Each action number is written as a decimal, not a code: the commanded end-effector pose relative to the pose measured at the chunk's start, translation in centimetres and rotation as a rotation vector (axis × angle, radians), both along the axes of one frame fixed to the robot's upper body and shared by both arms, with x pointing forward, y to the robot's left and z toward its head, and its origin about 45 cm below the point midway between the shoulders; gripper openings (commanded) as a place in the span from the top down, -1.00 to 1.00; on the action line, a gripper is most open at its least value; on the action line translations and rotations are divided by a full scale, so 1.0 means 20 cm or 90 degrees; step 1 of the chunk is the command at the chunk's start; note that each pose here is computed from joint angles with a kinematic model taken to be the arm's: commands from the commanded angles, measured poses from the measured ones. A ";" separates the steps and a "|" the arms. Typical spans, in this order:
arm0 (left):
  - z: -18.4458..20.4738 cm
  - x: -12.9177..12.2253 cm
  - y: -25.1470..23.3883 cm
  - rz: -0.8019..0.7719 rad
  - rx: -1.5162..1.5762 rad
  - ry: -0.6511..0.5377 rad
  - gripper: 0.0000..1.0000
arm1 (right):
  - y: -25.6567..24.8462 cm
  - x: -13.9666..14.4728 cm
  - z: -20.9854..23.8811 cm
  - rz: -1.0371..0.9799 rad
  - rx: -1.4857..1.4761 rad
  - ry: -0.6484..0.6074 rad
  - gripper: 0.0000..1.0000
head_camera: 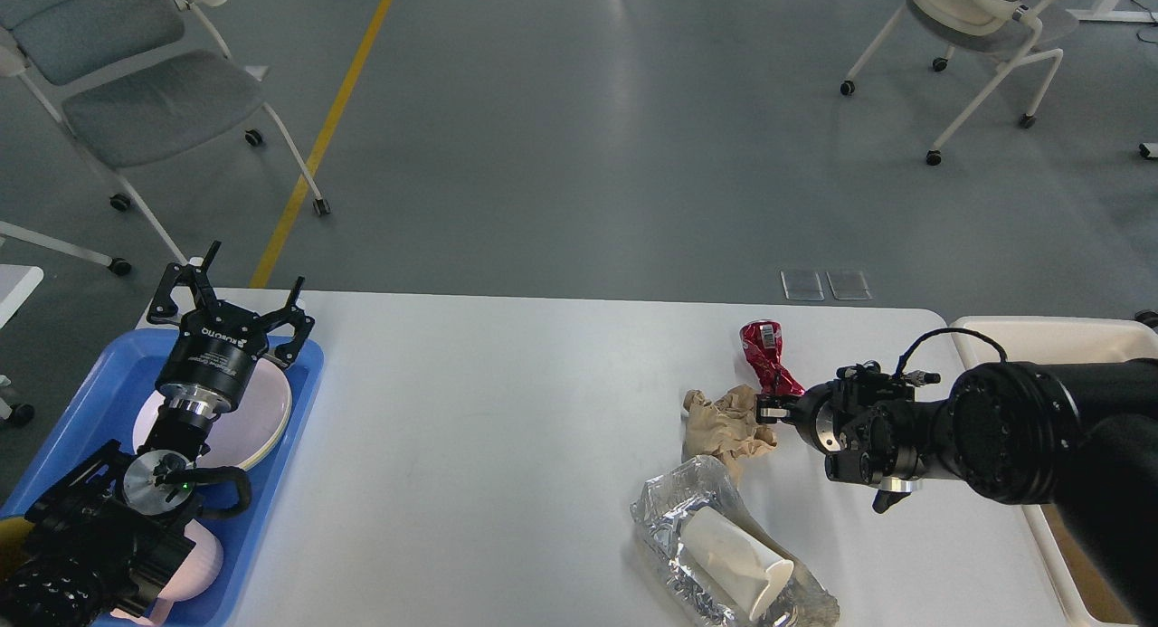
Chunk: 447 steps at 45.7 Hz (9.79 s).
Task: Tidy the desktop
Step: 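Lift the red can with the right gripper and drop it into the bin, then reach the right gripper to the crumpled tan paper and grasp it, then lift the tan paper with the right gripper and drop it into the bin, then lower the right gripper to the foil-wrapped item and grasp its edge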
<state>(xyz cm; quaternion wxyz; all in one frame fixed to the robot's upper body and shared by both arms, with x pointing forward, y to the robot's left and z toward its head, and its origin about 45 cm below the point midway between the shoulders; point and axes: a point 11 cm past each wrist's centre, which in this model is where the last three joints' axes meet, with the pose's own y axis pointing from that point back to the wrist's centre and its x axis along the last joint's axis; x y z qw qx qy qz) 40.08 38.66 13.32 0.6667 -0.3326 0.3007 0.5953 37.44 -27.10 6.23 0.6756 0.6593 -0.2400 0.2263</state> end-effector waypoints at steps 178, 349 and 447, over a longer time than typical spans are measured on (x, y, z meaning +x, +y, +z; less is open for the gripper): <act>0.00 0.00 0.00 0.000 0.000 0.000 -0.93 | 0.22 -0.04 0.19 -0.115 0.236 0.266 -0.99; 0.00 0.00 0.00 0.000 0.000 0.000 -0.93 | -0.47 -0.43 0.59 -0.307 0.309 0.539 -1.00; 0.00 0.00 0.00 0.000 0.000 0.000 -0.93 | -0.10 -0.48 0.06 -0.321 0.338 0.393 1.00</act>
